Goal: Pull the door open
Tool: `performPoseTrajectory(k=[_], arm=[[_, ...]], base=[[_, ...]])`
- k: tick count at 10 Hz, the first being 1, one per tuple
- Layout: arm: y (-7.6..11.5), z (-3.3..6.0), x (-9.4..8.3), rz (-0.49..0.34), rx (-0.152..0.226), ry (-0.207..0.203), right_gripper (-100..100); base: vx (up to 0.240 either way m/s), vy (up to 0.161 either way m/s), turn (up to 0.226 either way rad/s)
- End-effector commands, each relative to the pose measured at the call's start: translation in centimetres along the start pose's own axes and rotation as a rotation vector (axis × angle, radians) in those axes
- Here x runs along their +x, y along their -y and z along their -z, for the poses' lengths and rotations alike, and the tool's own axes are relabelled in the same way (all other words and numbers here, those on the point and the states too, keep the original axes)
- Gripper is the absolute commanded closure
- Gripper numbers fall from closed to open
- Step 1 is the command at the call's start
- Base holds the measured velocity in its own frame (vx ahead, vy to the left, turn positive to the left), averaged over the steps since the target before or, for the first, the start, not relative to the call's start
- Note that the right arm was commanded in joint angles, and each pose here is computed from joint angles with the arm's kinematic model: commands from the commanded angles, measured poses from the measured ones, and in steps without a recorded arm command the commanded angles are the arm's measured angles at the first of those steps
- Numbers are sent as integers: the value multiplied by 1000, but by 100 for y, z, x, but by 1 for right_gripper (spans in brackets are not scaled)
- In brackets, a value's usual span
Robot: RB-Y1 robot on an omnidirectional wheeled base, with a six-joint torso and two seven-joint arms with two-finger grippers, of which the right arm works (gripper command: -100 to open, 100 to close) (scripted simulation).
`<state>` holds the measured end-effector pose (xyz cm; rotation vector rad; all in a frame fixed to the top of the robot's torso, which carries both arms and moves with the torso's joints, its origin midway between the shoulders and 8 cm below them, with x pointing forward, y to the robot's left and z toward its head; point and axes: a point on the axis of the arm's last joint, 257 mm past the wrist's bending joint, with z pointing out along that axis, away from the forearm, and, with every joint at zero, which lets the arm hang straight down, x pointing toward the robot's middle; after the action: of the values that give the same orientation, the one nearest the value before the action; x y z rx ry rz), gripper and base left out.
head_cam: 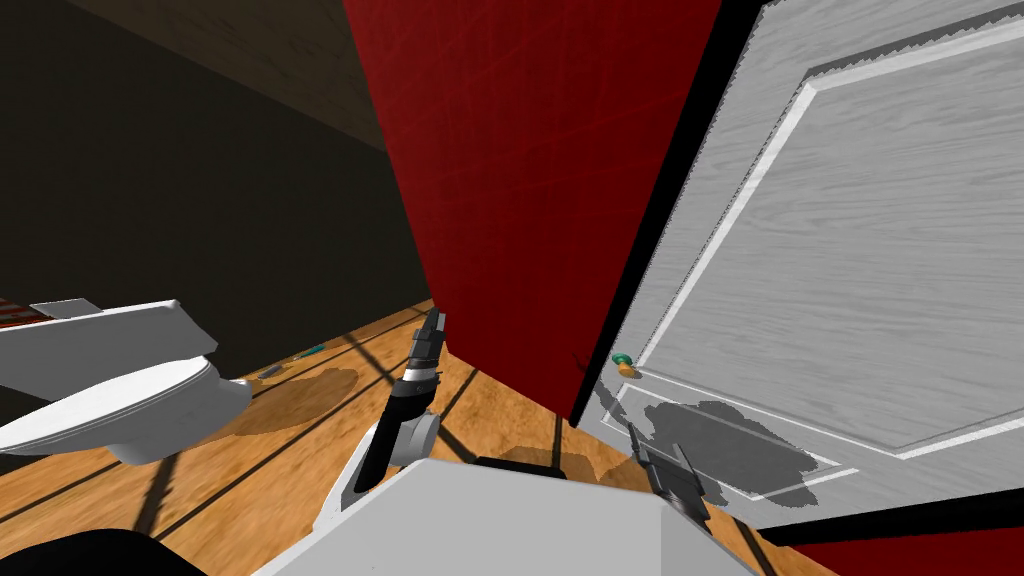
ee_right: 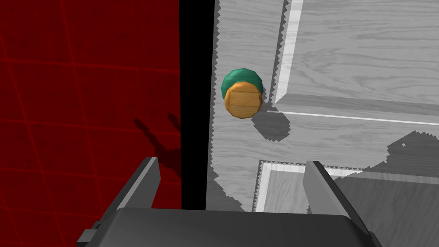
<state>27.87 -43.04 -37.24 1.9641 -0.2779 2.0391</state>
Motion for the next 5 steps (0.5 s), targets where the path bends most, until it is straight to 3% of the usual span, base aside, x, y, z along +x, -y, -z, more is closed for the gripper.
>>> performPoseTrajectory(k=[1, 5], arm=[[-81, 29, -54, -19, -9, 14, -100], [-290, 119, -190, -58, -34, 46, -100]], base=[[146, -52, 44], [140, -52, 45]])
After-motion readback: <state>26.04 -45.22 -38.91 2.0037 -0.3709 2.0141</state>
